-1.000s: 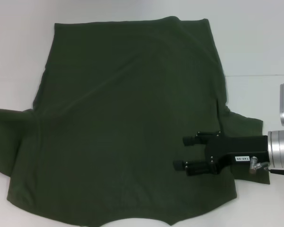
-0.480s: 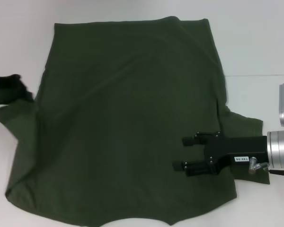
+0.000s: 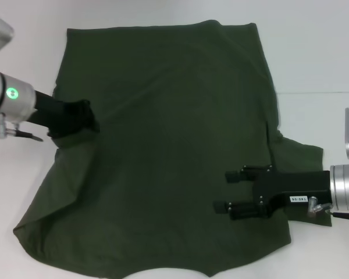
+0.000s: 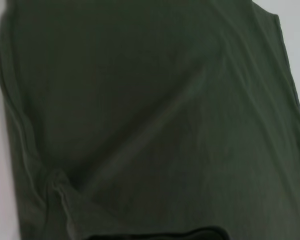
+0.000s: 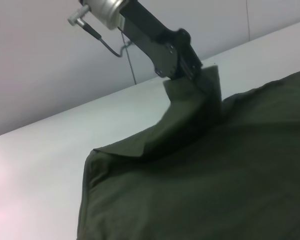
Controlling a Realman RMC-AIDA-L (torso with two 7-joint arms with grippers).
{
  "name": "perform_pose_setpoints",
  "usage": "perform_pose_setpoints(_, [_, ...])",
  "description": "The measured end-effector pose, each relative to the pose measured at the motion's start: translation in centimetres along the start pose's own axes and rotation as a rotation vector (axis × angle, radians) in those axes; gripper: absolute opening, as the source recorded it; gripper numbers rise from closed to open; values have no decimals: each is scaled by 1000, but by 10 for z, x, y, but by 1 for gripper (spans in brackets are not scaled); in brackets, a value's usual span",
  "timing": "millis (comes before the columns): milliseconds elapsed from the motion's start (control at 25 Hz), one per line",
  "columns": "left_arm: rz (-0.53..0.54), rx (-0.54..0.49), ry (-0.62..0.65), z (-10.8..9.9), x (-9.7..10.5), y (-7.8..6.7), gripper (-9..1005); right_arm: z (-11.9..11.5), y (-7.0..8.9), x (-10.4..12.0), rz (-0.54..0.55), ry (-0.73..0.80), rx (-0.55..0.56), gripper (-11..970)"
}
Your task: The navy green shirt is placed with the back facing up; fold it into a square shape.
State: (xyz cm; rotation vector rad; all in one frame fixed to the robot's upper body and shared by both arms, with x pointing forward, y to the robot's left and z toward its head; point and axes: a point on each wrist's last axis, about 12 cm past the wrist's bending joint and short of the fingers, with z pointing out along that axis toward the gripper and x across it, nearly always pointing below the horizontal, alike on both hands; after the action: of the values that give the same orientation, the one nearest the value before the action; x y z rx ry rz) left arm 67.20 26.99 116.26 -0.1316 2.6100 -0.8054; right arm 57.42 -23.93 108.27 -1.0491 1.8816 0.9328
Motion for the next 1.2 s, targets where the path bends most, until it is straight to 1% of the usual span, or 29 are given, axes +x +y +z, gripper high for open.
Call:
perform_pose_setpoints(40, [7,-7,1,7,3,-2,6,0,0,0,1,0,0,915])
perform_pose_setpoints(200, [28,-27,17,21,11,-8,26,0,1,1,4,-1,-2,915])
perform_pose_setpoints(360, [35,-46,21,29,16,-11,55,0,1,1,7,-1,-4,914])
perform_pose_setpoints(520, [28,-40,17,31,18,-11,89,0,1,1,10,-1,-4,915])
perform_pose_setpoints(720, [38,-34,12,35,20,-13,299,-1,1,2,14,0,-4,915])
perform_pose_setpoints(960, [54,-32,4,35,19,-15,409,-2,2,4,19,0,-3,914])
perform_pose_setpoints(1160, [67,-33,-13,34,20,-10,500,-2,2,4,20,0,-4,914])
perform_pose_setpoints(1200, [71,-28,-21,33,19,-10,577,-2,2,4,20,0,-4,914])
